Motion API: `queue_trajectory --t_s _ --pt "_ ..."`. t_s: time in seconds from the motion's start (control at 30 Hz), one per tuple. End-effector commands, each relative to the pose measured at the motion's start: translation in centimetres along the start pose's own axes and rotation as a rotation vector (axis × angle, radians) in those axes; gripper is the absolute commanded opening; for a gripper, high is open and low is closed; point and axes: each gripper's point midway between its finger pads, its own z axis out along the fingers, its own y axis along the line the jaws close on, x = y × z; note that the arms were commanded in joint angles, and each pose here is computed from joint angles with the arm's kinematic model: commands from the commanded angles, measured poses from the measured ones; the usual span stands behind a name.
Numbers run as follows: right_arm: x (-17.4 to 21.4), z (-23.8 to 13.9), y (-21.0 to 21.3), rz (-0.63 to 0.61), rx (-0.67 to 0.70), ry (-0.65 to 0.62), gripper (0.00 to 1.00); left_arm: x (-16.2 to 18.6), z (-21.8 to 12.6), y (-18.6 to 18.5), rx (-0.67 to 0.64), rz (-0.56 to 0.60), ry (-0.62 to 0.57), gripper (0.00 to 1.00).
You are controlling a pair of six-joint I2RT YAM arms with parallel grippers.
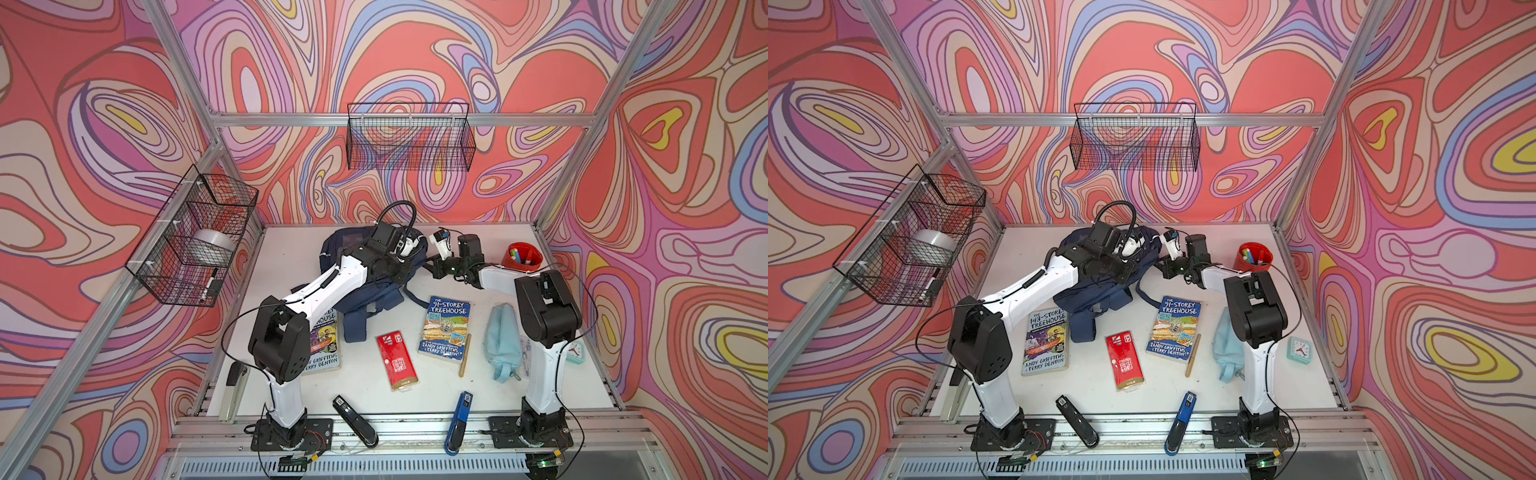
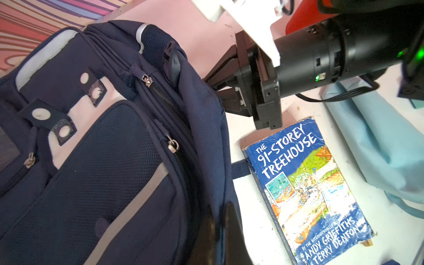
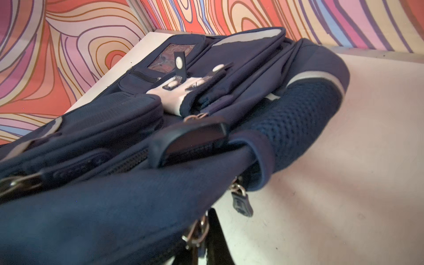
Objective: Pack the student bag
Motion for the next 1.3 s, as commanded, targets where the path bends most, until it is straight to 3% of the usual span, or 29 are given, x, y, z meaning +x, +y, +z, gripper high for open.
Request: queue_trajectory --t_s 0.0,0.27,0.47,0.6,0.7,0.83,0.93,1.07,1.27 --pt "-1.2 -1.1 2.5 -0.071 -0.003 0.007 0.00 -1.2 0.6 2.4 -0.101 0.010 -0.027 0.00" --pt "-1.6 -2.5 5.0 -0.072 -0.003 -0.005 0.00 -1.9 2.7 1.6 -0.018 -0.088 -0.061 0.00" --pt "0.3 -1.6 8.3 -0.062 -0.059 -0.027 0.00 -3.9 2.8 0.6 0.102 -0.209 -0.156 0.00" --pt "2.1 -0.9 6.2 -0.050 0.038 0.009 0.00 -4.2 2.4 -0.5 0.170 -0.239 -0.162 0.00" --pt "2.4 -0.8 3.9 -0.043 0.093 0.015 0.00 -4.5 1.7 -0.3 0.162 -0.243 -0.182 0.17" --pt "1.8 -0.3 3.3 -0.072 0.104 0.015 0.00 -5.4 0.9 0.9 0.152 -0.264 -0.188 0.56" --pt "1.5 -0.3 3.6 -0.102 0.089 -0.005 0.00 -6.1 1.3 2.0 0.100 -0.288 -0.196 0.71" --pt "1.7 -0.7 3.6 -0.125 0.095 -0.048 0.00 -4.6 6.7 2.8 0.087 -0.355 -0.040 0.73" --pt "1.9 -0.9 3.6 -0.129 0.103 -0.059 0.00 -4.5 10.7 1.6 0.129 -0.393 0.029 0.73"
